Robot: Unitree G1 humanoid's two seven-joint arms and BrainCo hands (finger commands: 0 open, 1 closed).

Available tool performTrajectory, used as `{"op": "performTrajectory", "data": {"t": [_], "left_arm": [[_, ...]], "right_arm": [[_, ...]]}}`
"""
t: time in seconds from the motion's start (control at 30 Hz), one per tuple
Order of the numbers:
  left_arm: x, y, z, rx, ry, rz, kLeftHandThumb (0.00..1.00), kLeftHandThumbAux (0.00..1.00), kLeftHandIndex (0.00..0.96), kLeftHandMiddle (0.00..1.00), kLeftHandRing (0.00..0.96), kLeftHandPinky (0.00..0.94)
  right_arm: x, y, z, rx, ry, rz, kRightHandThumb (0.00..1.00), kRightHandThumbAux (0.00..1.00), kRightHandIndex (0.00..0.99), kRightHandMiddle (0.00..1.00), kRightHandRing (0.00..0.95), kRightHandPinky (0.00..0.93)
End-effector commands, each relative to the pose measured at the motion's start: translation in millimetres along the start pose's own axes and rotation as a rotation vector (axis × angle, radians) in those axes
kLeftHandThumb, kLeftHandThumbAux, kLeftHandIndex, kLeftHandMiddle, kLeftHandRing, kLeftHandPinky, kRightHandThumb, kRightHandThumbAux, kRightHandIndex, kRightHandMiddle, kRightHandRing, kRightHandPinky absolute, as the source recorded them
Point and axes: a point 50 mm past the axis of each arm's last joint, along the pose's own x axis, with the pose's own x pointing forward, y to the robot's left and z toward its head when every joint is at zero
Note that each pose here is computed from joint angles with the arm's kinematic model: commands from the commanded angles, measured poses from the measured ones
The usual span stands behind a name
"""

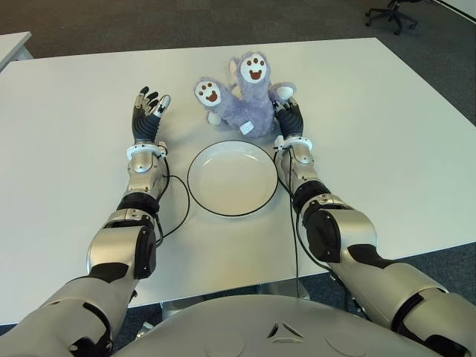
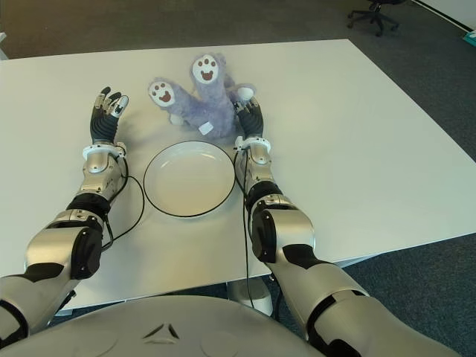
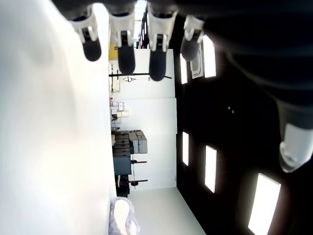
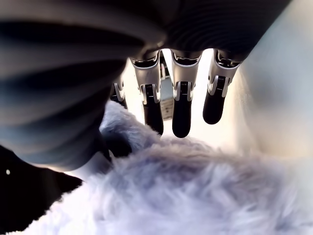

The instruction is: Put the doll into the plate.

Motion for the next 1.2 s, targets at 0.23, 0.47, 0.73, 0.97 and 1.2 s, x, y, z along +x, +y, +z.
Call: {"op": "performTrajectory", "data": {"t": [0.23, 0.47, 0.73, 0.97, 1.2], "left_arm": [[-37.0, 6.0, -56.7, 0.023, 0.236, 0.016, 0.000, 0.503, 0.080, 0.175, 0.128, 0.019], [-37.7, 5.8, -57.2, 0.020, 0.238, 0.019, 0.000, 0.507, 0.079, 0.178, 0.130, 0.027], [-38.5, 5.8, -57.9, 0.019, 0.239, 0.018, 0.000, 0.503, 0.077, 0.175, 0.132, 0.029], [-39.4, 5.6, -58.3, 0.020, 0.238, 0.020, 0.000, 0.504, 0.085, 0.179, 0.133, 0.027], [-40.4, 5.0, -59.1, 0.019, 0.241, 0.018, 0.000, 0.511, 0.090, 0.178, 0.133, 0.032]], "right_arm": [[-20.8, -12.7, -34.5, 0.039, 0.104, -0.098, 0.838, 0.690, 0.366, 0.493, 0.362, 0.365], [-21.3, -13.6, -33.3, 0.039, 0.086, -0.123, 0.944, 0.665, 0.394, 0.493, 0.448, 0.389], [-21.8, -14.3, -32.0, 0.017, 0.068, -0.141, 0.948, 0.659, 0.436, 0.450, 0.476, 0.420], [-22.0, -14.7, -31.4, -0.011, 0.060, -0.151, 0.946, 0.659, 0.438, 0.448, 0.474, 0.426], [-22.3, -15.3, -30.7, -0.017, 0.051, -0.155, 0.945, 0.659, 0.436, 0.450, 0.473, 0.428]]}}
